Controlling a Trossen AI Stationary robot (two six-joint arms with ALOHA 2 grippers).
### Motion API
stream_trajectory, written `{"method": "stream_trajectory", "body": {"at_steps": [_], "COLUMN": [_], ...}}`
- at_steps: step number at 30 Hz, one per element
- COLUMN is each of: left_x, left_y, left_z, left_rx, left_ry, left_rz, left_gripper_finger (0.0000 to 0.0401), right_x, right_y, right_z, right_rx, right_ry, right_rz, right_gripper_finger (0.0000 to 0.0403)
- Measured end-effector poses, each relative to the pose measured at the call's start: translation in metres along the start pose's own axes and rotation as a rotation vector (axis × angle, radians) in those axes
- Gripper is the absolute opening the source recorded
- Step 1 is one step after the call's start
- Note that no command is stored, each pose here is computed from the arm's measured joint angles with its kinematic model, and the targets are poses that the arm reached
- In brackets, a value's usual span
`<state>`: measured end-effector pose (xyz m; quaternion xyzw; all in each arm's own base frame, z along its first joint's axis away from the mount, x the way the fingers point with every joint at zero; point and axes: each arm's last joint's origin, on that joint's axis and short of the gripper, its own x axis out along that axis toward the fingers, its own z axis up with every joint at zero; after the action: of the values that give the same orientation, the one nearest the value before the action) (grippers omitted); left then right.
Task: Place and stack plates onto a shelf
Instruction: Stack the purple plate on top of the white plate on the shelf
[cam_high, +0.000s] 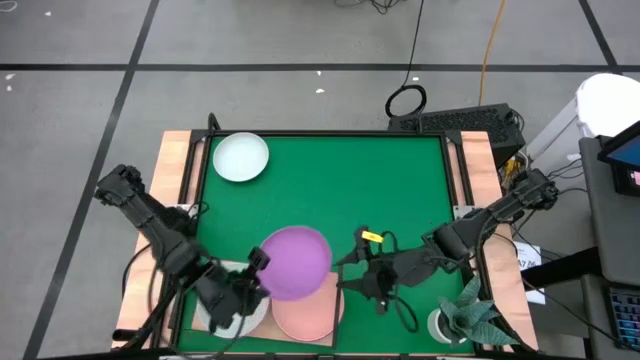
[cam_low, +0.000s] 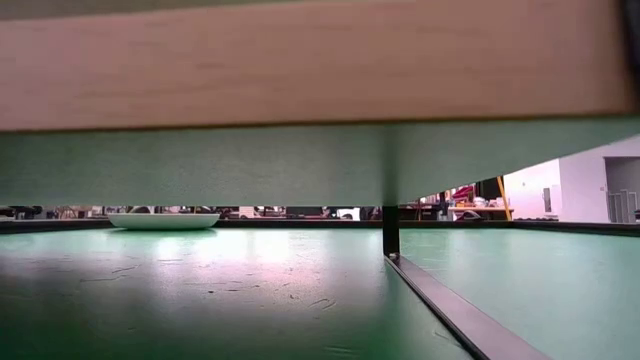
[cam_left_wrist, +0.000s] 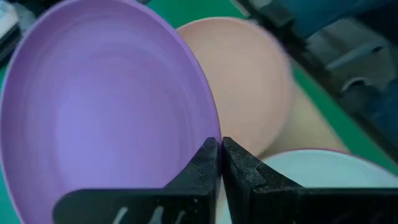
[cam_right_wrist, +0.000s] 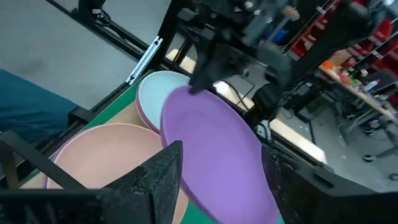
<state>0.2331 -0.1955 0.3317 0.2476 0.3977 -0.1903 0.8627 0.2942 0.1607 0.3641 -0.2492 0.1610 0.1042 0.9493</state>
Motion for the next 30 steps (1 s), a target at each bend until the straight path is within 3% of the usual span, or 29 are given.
{"method": "stream_trajectory", "body": {"at_steps": [15, 22, 30], "left_x": [-0.033, -0.023, -0.006], "left_y": [-0.093, -0.122, -0.135], "left_z": [-0.008, -0.017, -0.022], "left_rx": [-0.320, -0.361, -0.383], "left_ry": [-0.012, 0.089, 0.192], "left_rz": [-0.191, -0.193, -0.201], "left_gripper_finger": [0.0011, 0.0011, 0.0011], "right_x": [-0.017, -0.017, -0.017], "right_y": [0.014, 0.014, 0.014], "right_z": [0.009, 0.009, 0.009], "right_rx": [-0.012, -0.010, -0.009], "right_ry": [-0.026, -0.025, -0.025], "right_rz": [-0.018, -0.018, -0.018], "right_gripper_finger": [0.0197, 0.0197, 0.0197]}}
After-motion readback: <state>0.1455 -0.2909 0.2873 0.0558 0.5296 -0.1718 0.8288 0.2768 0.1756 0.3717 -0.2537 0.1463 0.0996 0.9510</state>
